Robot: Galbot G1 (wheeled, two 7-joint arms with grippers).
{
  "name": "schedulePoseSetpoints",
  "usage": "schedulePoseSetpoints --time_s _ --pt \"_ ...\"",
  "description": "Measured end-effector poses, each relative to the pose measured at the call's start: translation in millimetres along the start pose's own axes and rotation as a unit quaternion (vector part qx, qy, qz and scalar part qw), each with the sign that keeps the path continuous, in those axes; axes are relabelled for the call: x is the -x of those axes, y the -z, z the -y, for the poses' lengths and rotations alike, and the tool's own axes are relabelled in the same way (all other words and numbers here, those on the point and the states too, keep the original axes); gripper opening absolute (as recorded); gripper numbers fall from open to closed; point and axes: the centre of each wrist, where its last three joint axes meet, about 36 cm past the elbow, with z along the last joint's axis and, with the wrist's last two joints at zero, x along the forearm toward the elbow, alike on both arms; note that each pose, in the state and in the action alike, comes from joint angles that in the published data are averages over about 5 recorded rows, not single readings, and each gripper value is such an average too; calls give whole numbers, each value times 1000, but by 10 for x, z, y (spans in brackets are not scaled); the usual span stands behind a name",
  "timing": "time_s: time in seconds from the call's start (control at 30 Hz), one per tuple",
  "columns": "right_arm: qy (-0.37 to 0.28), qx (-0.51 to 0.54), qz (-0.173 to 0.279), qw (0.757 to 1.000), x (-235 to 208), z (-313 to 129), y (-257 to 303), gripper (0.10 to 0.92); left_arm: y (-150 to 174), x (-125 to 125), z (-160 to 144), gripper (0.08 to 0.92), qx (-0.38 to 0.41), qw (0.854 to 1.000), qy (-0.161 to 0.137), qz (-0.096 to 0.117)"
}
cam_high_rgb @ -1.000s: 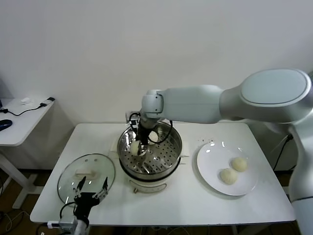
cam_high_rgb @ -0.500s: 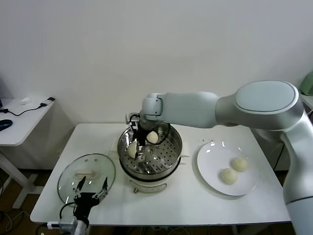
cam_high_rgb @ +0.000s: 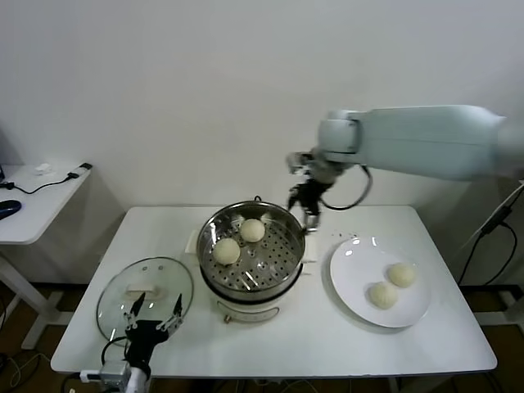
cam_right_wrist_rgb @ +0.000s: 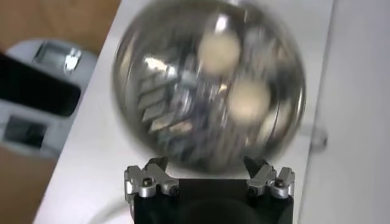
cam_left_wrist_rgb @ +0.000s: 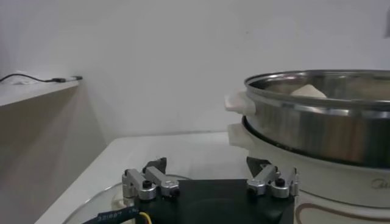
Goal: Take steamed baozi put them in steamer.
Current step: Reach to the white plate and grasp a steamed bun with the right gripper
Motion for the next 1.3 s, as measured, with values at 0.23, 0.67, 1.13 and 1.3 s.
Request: schedulePoseSetpoints --time_s 0.23,0.67,1.13,1.3 --pt "8 52 -25 998 437 -553 -872 823 -19 -11 11 823 3 1000 1 -3" --pt "0 99 -50 994 1413 -1040 -1391 823 -54 -73 32 823 4 1000 6 -9" --pt "-9 118 -62 991 1865 -1096 -1436 823 -57 -80 30 823 5 1000 9 -9" --pt "-10 120 -59 991 1903 -1097 -1417 766 -58 -84 31 823 6 1000 8 -8"
